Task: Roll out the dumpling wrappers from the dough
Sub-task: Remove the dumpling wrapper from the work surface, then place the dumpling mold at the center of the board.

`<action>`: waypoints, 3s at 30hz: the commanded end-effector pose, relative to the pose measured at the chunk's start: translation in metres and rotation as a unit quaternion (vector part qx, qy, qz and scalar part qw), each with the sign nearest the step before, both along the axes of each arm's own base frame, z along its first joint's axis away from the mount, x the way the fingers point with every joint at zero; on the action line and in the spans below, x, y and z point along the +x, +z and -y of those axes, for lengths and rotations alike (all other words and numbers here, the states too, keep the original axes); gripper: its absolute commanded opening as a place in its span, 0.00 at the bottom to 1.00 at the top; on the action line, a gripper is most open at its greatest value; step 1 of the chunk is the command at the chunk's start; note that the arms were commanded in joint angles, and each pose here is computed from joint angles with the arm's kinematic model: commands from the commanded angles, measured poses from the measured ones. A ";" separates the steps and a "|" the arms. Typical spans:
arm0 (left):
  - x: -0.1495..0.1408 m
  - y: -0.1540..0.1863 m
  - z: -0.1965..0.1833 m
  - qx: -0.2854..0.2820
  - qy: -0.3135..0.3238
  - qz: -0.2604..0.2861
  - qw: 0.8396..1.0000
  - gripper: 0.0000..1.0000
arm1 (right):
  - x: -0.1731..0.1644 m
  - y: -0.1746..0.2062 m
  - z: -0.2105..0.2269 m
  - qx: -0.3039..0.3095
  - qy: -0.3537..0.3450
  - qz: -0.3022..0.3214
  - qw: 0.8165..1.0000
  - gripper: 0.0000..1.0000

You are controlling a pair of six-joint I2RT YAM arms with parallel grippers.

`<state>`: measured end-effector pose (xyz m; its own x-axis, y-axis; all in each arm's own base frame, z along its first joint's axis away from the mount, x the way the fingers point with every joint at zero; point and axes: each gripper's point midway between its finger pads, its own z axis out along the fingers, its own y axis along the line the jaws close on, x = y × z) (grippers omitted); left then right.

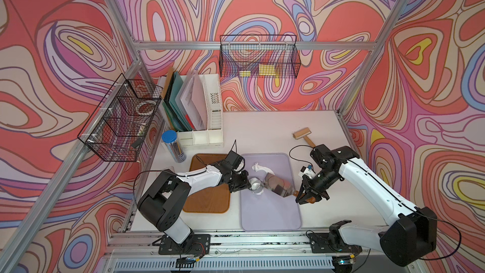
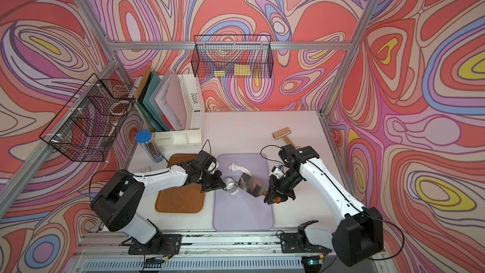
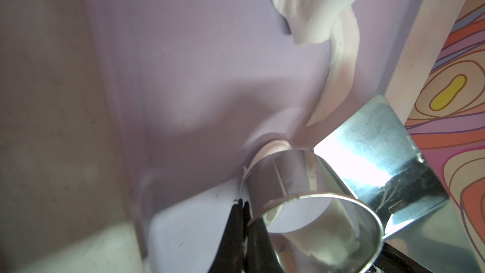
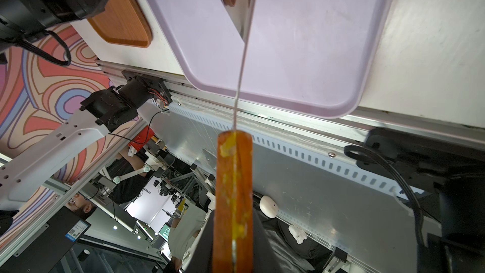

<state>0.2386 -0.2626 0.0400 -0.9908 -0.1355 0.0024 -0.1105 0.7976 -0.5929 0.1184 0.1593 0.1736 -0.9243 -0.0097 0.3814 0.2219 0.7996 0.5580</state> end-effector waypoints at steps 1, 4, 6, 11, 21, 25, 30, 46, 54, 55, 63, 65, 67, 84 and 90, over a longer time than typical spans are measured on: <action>0.001 0.003 -0.003 0.001 0.006 0.013 1.000 0.00 | 0.000 0.007 -0.008 0.030 0.010 0.014 0.999 0.00; 0.002 0.004 -0.001 -0.004 0.007 0.014 1.000 0.00 | -0.001 0.007 -0.008 0.031 0.011 0.015 0.999 0.00; 0.002 0.005 -0.001 -0.007 0.009 0.015 1.000 0.00 | 0.000 0.007 -0.009 0.034 0.011 0.015 0.999 0.00; 0.002 0.005 0.002 -0.021 0.017 0.015 1.000 0.00 | -0.003 0.004 -0.011 0.031 0.019 0.008 0.999 0.00; 0.003 0.007 0.000 -0.028 0.033 0.023 0.999 0.00 | -0.007 -0.009 -0.004 0.000 0.027 -0.006 1.000 0.00; 0.003 0.009 -0.003 -0.030 0.042 0.030 0.998 0.00 | -0.009 -0.013 0.000 -0.013 0.030 -0.009 0.999 0.00; 0.002 0.009 -0.007 -0.039 0.057 0.036 0.997 0.00 | -0.009 -0.015 0.002 -0.022 0.031 -0.010 0.999 0.00; 0.021 0.040 -0.047 0.062 0.055 0.111 0.990 0.00 | 0.005 0.008 -0.008 0.011 0.032 0.030 0.999 0.00; 0.082 0.076 -0.063 0.192 0.026 0.205 0.959 0.00 | 0.007 0.018 -0.009 0.021 0.035 0.058 0.997 0.00; 0.091 0.078 -0.063 0.203 0.024 0.209 0.956 0.00 | 0.008 0.020 -0.009 0.022 0.034 0.064 0.997 0.00; 0.180 0.077 -0.035 0.251 0.013 0.236 0.938 0.00 | 0.024 0.022 -0.007 0.004 0.022 0.110 0.994 0.00; 0.197 0.070 -0.032 0.264 0.012 0.234 0.935 0.00 | 0.028 0.019 -0.004 -0.007 0.018 0.118 0.993 0.00; 0.212 0.062 -0.028 0.273 0.012 0.229 0.934 0.00 | 0.033 0.018 -0.003 -0.011 0.011 0.128 0.992 0.00; 0.249 0.060 -0.009 0.280 -0.017 0.217 0.935 0.48 | 0.053 0.016 -0.012 0.006 -0.023 0.162 0.987 0.00; 0.171 0.095 -0.023 0.227 -0.023 0.213 0.950 0.51 | 0.061 0.011 -0.004 -0.025 -0.023 0.182 0.983 0.00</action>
<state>0.4421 -0.2395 0.1027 -0.9036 0.0303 -0.4272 0.0792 0.9921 -0.0972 0.1683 0.1646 0.1827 -0.9945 0.0470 0.0939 0.0929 0.8105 0.5783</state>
